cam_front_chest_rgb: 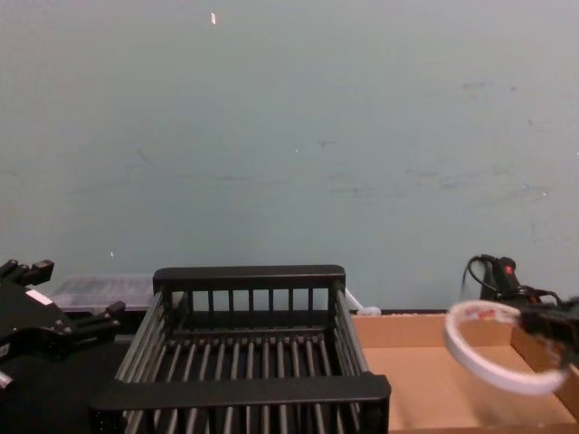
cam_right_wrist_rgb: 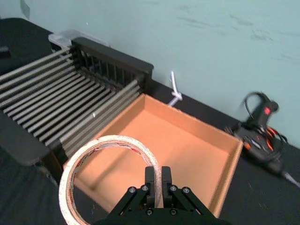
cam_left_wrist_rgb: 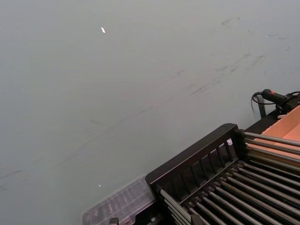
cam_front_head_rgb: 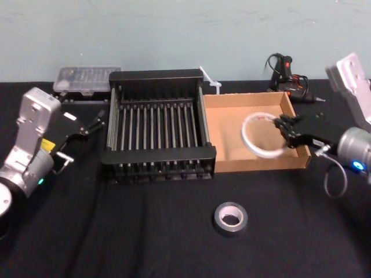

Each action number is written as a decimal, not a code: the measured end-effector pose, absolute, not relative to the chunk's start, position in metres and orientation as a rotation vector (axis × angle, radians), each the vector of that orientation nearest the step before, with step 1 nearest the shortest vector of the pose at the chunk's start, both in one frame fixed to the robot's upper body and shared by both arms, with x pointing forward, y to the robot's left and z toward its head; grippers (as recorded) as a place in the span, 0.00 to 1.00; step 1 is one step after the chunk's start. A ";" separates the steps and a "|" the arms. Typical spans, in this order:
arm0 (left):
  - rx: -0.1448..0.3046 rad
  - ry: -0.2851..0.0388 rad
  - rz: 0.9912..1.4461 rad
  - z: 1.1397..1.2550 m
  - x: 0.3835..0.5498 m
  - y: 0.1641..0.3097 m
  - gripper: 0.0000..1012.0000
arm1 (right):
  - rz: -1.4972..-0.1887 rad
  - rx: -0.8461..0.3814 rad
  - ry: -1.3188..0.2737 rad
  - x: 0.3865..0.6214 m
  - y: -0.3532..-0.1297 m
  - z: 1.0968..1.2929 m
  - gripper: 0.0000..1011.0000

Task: Pick up the white tape and place it into the black box , Pick up the silver tape and place it into the brown box.

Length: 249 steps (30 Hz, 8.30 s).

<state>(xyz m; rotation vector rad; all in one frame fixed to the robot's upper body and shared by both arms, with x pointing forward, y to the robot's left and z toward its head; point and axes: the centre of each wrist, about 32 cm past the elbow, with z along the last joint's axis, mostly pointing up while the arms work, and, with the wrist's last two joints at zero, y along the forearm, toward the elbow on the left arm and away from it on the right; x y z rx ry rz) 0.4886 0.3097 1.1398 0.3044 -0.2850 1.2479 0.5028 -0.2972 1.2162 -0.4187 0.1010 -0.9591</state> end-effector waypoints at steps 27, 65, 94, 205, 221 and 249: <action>0.304 -0.285 1.248 1.140 0.489 0.310 0.99 | -0.793 -0.386 0.032 0.561 -0.229 1.240 0.09; 0.304 -0.285 1.248 1.140 0.489 0.310 0.99 | -0.711 -0.357 0.002 0.569 -0.197 1.244 0.24; 0.305 -0.285 1.248 1.140 0.489 0.310 0.99 | -0.712 -0.358 0.004 0.569 -0.198 1.244 0.99; 0.304 -0.285 1.248 1.140 0.489 0.310 0.99 | -0.566 -0.670 0.182 0.475 -0.258 1.184 0.99; 0.304 -0.285 1.248 1.140 0.489 0.310 0.99 | -0.566 -0.670 0.182 0.475 -0.258 1.184 0.89; 0.304 -0.285 1.248 1.140 0.489 0.310 0.99 | -0.566 -0.669 0.183 0.475 -0.258 1.184 0.16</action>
